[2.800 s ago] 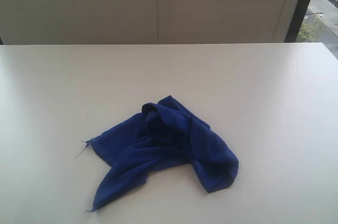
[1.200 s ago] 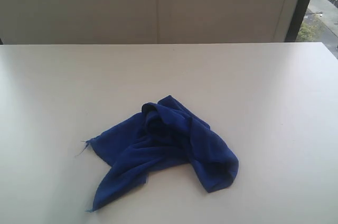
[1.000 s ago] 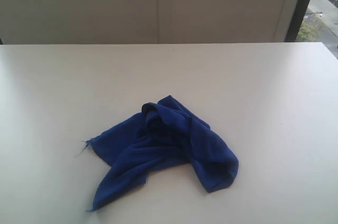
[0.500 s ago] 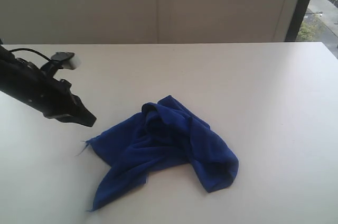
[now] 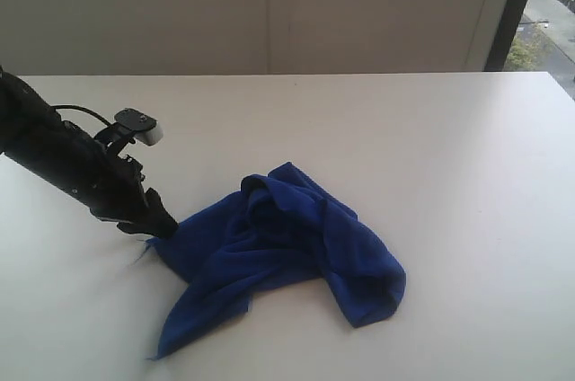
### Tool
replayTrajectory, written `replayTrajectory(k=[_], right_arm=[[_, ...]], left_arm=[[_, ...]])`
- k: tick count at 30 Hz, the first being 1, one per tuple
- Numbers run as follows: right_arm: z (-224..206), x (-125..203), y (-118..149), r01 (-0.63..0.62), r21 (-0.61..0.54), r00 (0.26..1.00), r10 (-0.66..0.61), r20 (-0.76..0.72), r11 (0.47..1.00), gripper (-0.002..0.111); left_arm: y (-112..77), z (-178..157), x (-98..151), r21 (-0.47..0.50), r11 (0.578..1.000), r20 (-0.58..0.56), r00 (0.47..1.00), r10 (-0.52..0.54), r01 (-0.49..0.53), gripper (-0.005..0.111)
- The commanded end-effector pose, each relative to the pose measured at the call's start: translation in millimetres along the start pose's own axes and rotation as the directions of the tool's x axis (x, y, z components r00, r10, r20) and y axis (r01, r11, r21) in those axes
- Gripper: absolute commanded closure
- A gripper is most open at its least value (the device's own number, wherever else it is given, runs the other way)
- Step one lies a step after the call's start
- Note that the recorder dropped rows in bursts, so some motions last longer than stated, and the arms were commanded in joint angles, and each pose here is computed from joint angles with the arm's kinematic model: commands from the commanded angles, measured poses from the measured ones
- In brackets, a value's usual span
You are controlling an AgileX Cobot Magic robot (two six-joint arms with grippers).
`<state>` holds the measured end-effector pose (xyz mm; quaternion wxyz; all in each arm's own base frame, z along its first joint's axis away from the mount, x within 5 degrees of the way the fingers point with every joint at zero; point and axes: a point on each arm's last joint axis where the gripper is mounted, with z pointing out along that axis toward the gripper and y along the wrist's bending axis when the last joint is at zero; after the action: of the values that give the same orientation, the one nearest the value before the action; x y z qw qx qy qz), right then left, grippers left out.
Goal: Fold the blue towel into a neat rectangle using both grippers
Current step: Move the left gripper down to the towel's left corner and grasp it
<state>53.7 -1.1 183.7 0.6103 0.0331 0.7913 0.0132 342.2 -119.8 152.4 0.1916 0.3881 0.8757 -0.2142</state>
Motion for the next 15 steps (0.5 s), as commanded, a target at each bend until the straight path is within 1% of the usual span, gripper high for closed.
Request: replayTrajectory(k=[1, 5, 10, 13, 15], right_arm=[[0.1, 0.8, 0.0, 0.000, -0.002, 1.000, 0.000, 0.009, 1.000, 0.108], [0.1, 0.8, 0.0, 0.000, -0.002, 1.000, 0.000, 0.009, 1.000, 0.108], [0.1, 0.8, 0.0, 0.000, -0.002, 1.000, 0.000, 0.009, 1.000, 0.108], [0.1, 0.8, 0.0, 0.000, -0.002, 1.000, 0.000, 0.009, 1.000, 0.108], [0.1, 0.8, 0.0, 0.000, -0.002, 1.000, 0.000, 0.009, 1.000, 0.108]], left_arm=[[-1.6, -1.0, -1.3, 0.002, 1.000, -0.006, 1.000, -0.008, 0.008, 0.056], [-1.8, 2.9, 1.1, 0.021, 1.000, -0.021, 1.000, -0.020, 0.020, 0.056], [1.0, 19.2, 10.3, 0.060, 0.997, -0.070, 0.996, -0.049, 0.053, 0.056], [0.8, 22.6, 9.5, 0.077, 0.993, -0.052, 0.995, -0.090, 0.093, 0.056], [0.7, 22.6, 9.2, 0.078, 0.993, -0.049, 0.995, -0.087, 0.091, 0.056]])
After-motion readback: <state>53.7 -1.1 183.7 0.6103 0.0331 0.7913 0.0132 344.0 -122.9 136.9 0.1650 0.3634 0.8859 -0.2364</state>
